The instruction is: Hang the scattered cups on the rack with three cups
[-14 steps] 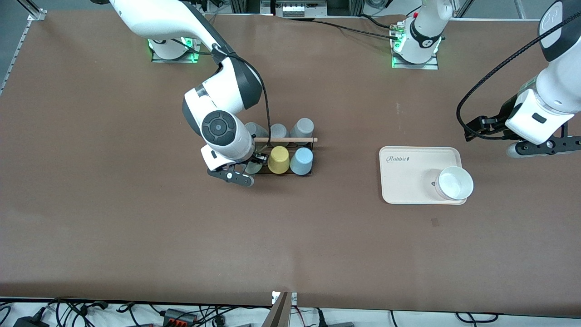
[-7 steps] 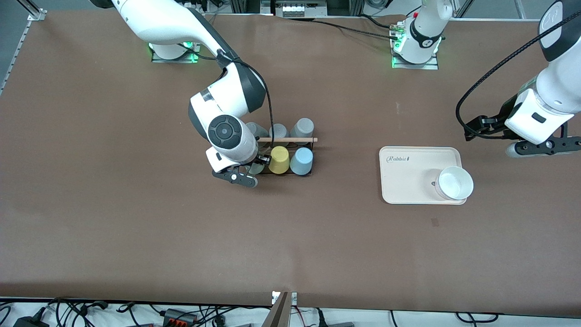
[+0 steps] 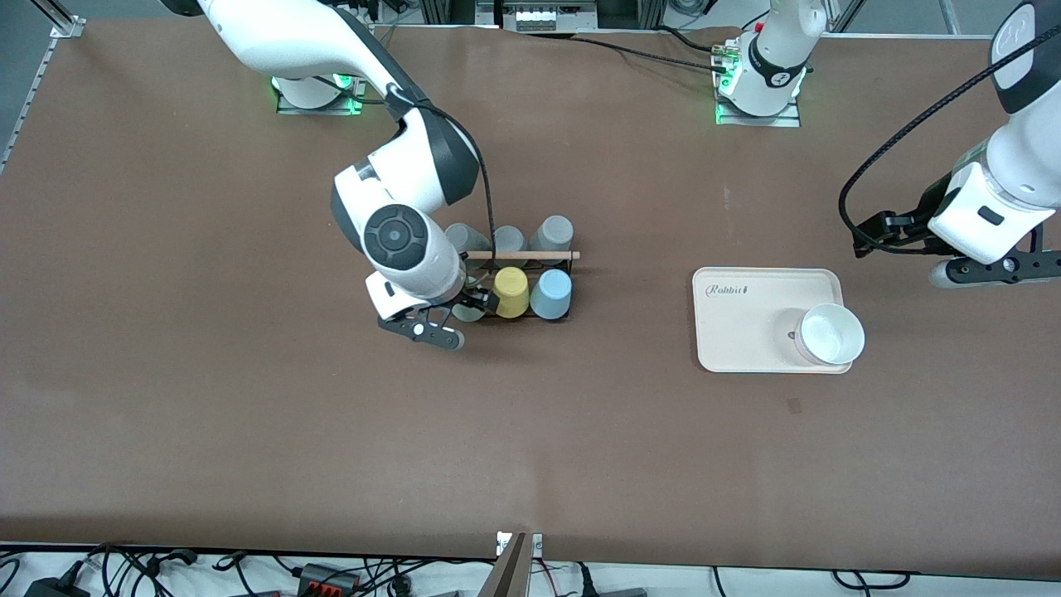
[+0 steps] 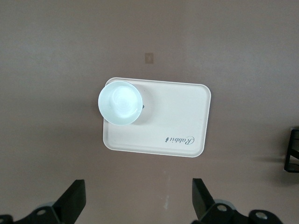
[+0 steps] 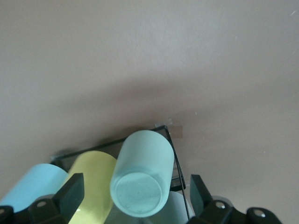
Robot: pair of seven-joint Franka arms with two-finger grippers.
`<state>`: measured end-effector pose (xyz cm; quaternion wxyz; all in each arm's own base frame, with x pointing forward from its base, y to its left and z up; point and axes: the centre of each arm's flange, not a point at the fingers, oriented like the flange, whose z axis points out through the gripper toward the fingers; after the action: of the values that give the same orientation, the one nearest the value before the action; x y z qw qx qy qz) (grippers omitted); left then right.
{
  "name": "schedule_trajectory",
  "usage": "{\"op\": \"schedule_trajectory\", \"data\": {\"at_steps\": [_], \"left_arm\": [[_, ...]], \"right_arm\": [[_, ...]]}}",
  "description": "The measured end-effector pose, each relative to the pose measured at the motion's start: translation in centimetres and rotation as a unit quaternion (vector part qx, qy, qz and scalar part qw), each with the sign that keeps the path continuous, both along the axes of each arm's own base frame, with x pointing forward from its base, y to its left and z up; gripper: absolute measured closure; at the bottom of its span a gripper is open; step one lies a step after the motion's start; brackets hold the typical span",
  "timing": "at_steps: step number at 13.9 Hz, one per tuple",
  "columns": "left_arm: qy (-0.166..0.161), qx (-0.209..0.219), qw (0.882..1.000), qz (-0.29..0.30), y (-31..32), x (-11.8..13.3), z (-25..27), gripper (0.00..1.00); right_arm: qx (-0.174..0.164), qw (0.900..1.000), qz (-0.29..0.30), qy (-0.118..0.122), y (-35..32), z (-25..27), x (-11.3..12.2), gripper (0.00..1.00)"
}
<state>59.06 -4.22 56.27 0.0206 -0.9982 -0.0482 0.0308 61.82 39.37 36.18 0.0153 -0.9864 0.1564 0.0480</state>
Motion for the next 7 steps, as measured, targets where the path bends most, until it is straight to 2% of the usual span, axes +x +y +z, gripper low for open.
{"op": "schedule_trajectory", "data": {"at_steps": [3, 7], "left_arm": [[0.0, 0.0, 1.0, 0.001, 0.1, 0.0, 0.0, 0.0], [0.0, 0.0, 1.0, 0.0, 0.1, 0.0, 0.0, 0.0]], "right_arm": [[0.007, 1.0, -0.006, -0.021, -4.6, 6.6, 2.8, 0.0], [0.012, 0.997, 0.067, -0.041, -17.0, 11.2, 7.2, 0.0]]}}
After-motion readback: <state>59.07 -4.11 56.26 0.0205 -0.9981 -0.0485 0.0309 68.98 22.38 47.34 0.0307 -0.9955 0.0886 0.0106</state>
